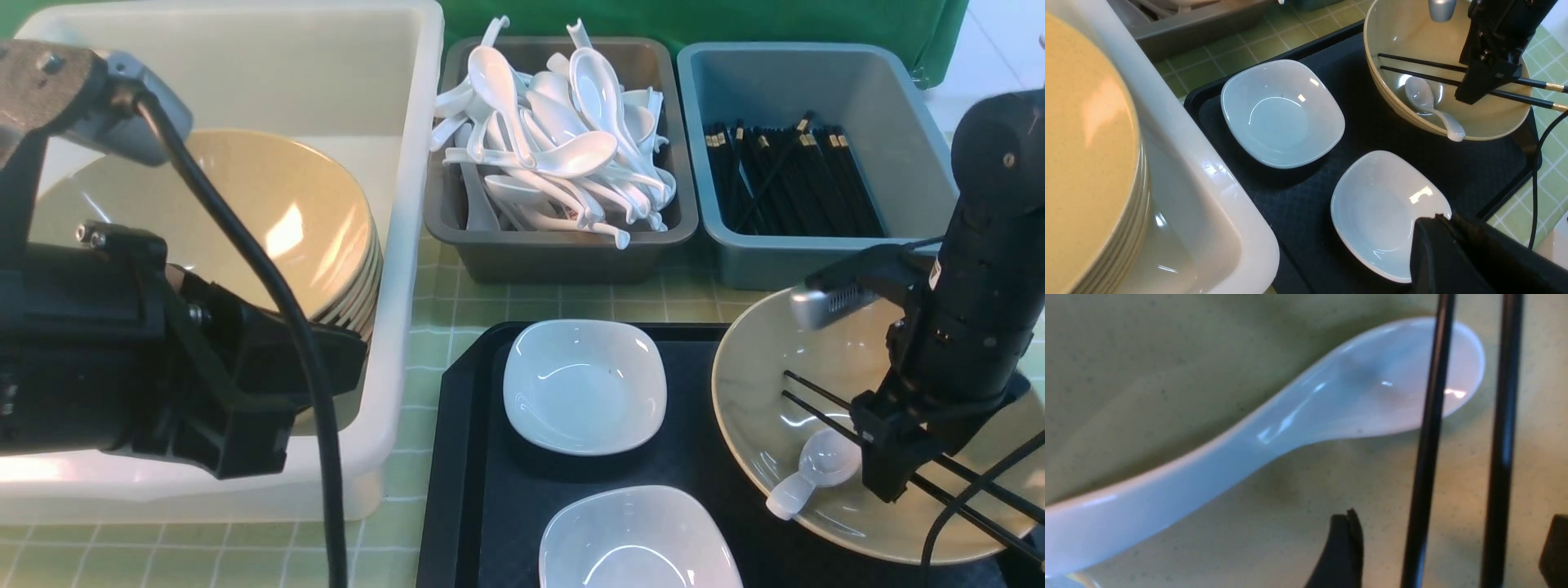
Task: On green table put chopsticks spoon bowls plates into blue grey white boxes.
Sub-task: 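Move the grippers toward the tableware on the black tray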
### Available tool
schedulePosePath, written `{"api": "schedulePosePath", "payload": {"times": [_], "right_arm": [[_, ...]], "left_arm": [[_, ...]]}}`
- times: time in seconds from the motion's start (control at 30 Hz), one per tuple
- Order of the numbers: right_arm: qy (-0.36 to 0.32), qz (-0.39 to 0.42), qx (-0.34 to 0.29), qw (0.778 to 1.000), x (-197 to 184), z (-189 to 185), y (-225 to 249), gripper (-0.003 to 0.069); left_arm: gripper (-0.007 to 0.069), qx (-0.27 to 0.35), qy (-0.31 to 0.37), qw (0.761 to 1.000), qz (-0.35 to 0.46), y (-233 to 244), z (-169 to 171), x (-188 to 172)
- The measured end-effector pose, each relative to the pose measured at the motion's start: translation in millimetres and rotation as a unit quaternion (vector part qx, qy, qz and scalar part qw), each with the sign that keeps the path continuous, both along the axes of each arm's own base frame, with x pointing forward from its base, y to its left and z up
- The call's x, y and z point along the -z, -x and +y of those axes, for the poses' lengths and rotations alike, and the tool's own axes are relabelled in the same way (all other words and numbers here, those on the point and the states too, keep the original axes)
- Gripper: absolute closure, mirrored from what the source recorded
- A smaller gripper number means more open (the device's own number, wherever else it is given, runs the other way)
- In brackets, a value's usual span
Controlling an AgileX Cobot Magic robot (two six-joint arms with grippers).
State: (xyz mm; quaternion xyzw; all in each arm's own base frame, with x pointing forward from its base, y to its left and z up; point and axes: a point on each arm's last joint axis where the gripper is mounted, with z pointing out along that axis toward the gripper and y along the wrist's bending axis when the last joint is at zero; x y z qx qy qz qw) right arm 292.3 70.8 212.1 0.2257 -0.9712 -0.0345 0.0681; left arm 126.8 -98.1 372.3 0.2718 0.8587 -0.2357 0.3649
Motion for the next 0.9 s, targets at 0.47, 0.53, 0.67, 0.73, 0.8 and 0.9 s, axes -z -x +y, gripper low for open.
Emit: {"api": "schedulePosePath", "payload": {"times": [0.47, 0.53, 0.67, 0.73, 0.8, 0.9], "right_arm": [[0.002, 0.013, -0.014, 1.000, 0.3, -0.8, 2.6, 0.0596], [0.002, 0.016, -0.014, 1.000, 0.2, -0.9, 3.2, 0.0596], [0.003, 0.020, -0.015, 1.000, -2.5, -0.8, 3.0, 0.0596], [0.002, 0.019, -0.016, 1.000, -5.1, -0.5, 1.9, 0.0596], [0.000, 0.014, -0.019, 1.000, -9.1, 0.2, -0.7, 0.0596], [-0.010, 0.004, -0.026, 1.000, -14.2, 2.3, -4.1, 0.0596]], "left_arm": [[0.0625, 0.002, -0.001, 1.000, -0.002, 0.0, 0.0, 0.0], [0.0625, 0.002, -0.001, 1.000, -0.002, 0.0, 0.0, 0.0], [0.0625, 0.002, -0.001, 1.000, -0.002, 0.0, 0.0, 0.0], [0.0625, 0.002, -0.001, 1.000, -0.002, 0.0, 0.0, 0.0], [0.0625, 0.002, -0.001, 1.000, -0.002, 0.0, 0.0, 0.0], [0.0625, 0.002, -0.001, 1.000, -0.002, 0.0, 0.0, 0.0]]}}
